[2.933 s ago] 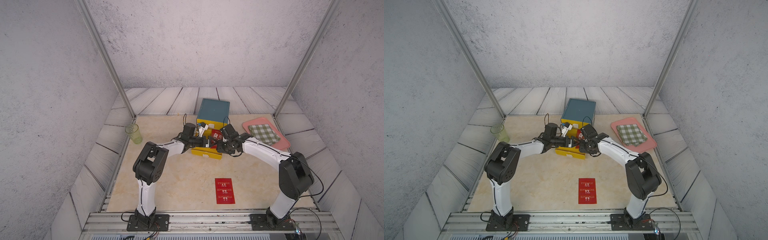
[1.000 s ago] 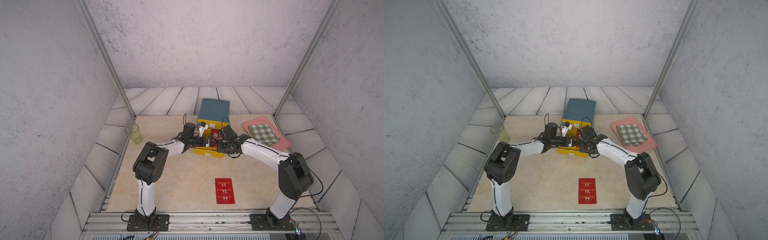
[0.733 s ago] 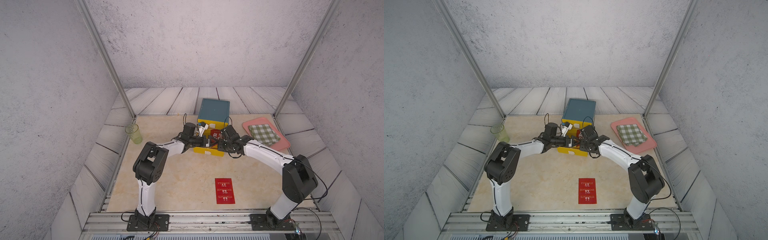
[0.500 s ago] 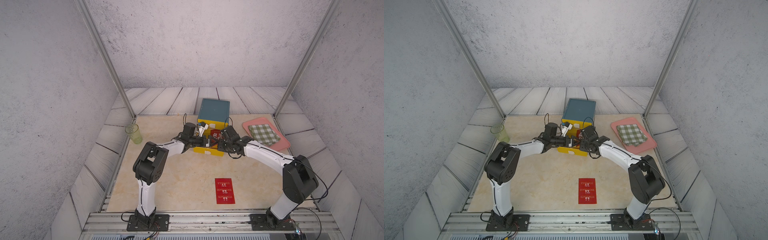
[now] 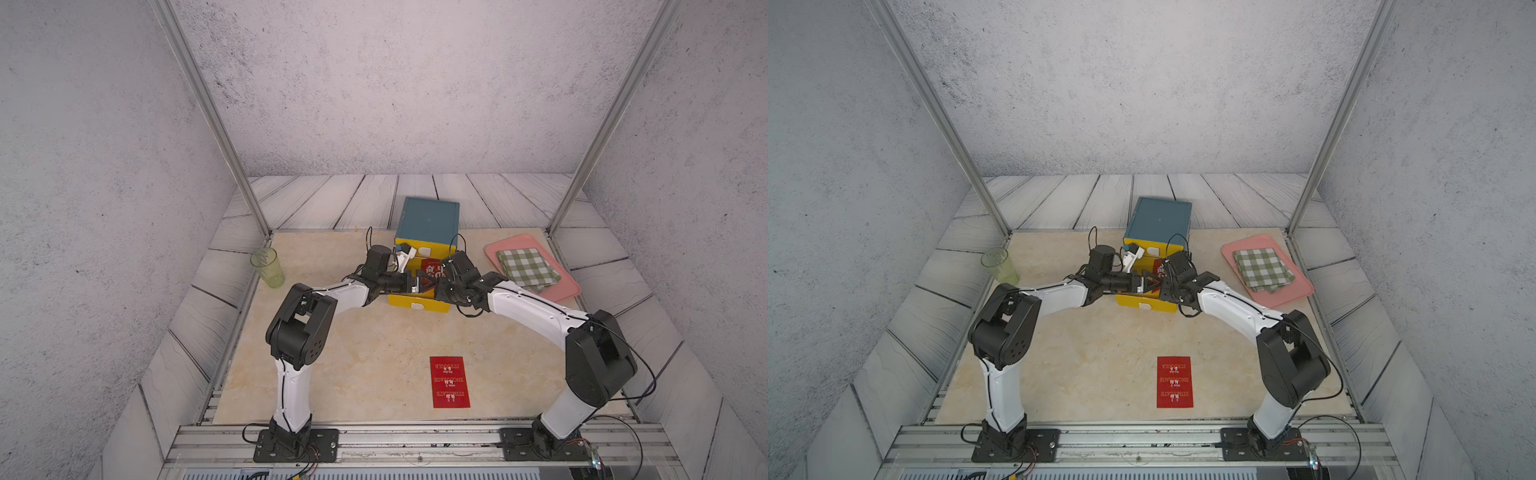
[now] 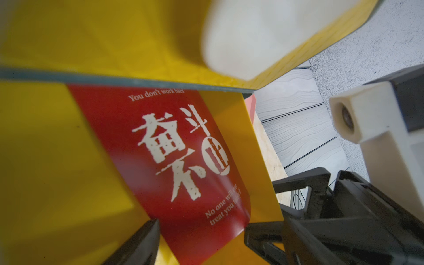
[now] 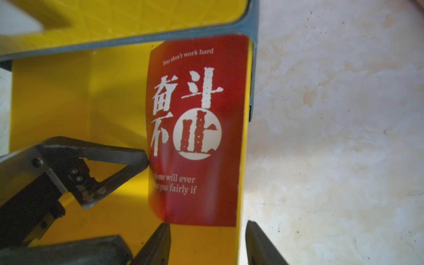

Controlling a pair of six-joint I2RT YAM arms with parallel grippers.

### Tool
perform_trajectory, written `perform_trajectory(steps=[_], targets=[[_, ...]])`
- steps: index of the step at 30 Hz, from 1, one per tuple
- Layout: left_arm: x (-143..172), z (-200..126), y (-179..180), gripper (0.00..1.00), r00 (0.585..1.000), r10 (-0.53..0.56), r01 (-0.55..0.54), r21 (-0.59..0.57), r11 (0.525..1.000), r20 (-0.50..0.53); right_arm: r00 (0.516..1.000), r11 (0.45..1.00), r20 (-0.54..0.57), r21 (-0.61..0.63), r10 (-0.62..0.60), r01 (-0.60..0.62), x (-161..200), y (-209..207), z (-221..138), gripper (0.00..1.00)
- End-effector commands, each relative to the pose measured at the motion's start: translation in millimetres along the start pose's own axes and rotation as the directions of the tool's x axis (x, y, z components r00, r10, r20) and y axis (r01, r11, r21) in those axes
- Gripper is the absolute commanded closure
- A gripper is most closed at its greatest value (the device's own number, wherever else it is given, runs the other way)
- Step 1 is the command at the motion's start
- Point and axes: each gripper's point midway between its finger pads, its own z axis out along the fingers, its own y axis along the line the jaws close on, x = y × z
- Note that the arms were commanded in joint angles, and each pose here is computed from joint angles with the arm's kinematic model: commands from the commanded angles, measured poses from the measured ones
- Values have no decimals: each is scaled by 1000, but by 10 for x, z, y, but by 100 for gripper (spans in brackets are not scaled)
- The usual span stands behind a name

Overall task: Take the postcards out of the drawer
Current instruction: Pick up the postcard from the drawer.

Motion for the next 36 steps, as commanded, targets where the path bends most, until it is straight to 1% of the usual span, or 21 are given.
perform_trajectory(steps=[1, 17, 25, 36], targets=[[-17, -1, -181, 11, 999, 37, -37, 43, 998, 1, 999, 999, 48, -46, 9, -6, -138, 137, -114, 43], [-49, -42, -162, 9, 999, 39, -39, 3, 999, 3, 992, 998, 122, -65, 13, -5, -332, 181, -339, 42], [-112, -106, -167, 8, 999, 38, -37, -38, 999, 10, 991, 997, 131, -76, 15, -5, -364, 198, -375, 42], [-90, -25, -82, 8, 1000, -10, 10, -20, 1000, 11, 993, 998, 116, -67, 10, -2, -326, 167, -327, 42]])
